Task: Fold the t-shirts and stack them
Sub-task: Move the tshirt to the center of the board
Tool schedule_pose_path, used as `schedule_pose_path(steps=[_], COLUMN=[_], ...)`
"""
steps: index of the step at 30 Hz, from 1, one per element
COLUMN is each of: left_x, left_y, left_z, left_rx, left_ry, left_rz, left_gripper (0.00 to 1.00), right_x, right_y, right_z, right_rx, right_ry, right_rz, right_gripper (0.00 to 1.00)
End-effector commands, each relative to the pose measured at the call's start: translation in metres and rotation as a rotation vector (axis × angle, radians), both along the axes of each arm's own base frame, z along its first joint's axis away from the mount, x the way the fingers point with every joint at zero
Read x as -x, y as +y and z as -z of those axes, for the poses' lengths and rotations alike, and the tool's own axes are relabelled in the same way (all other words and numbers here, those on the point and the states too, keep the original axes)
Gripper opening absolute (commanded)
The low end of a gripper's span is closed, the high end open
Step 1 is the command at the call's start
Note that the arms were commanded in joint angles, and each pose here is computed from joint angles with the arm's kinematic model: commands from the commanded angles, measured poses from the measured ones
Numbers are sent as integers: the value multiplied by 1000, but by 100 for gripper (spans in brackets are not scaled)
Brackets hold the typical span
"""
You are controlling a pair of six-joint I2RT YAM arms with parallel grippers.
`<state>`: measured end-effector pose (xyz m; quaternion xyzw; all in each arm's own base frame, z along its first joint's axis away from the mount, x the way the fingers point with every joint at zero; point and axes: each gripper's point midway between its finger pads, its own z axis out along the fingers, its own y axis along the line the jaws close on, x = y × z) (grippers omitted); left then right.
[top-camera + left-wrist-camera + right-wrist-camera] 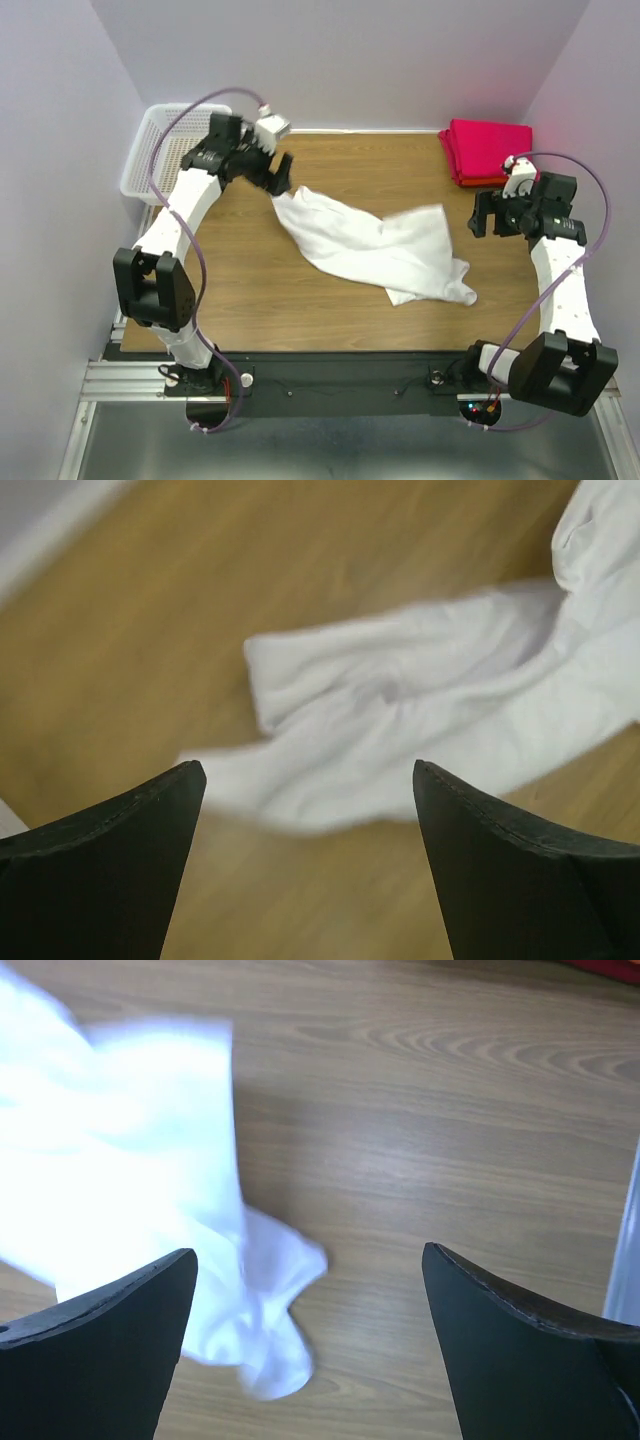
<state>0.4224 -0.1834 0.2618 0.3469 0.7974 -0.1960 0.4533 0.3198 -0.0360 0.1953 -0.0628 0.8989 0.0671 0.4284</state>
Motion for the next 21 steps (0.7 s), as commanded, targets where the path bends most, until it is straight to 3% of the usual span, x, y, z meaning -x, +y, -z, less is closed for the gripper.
schedule_pose_path(steps=[1,3,7,10,21], left_x=[20,25,32,25,-11], left_y=[58,61,58,50,-20], left_z=[36,54,97,115,158], left_rx=[1,-47,-140,-176,-259], left_ry=[118,137,178,193,208], left_rz=[-62,-36,-2,32,81], left_gripper=[98,98,93,85,85], right_x=[18,32,41,37,2], right_y=[-1,8,7,6,21], right_z=[-5,22,64,70,118], right_rx=[104,72,12,-5,-231], right_ry=[14,133,334,371,499], right_rz=[-104,-189,-202,-209,-170], right_gripper=[100,100,100,97,86])
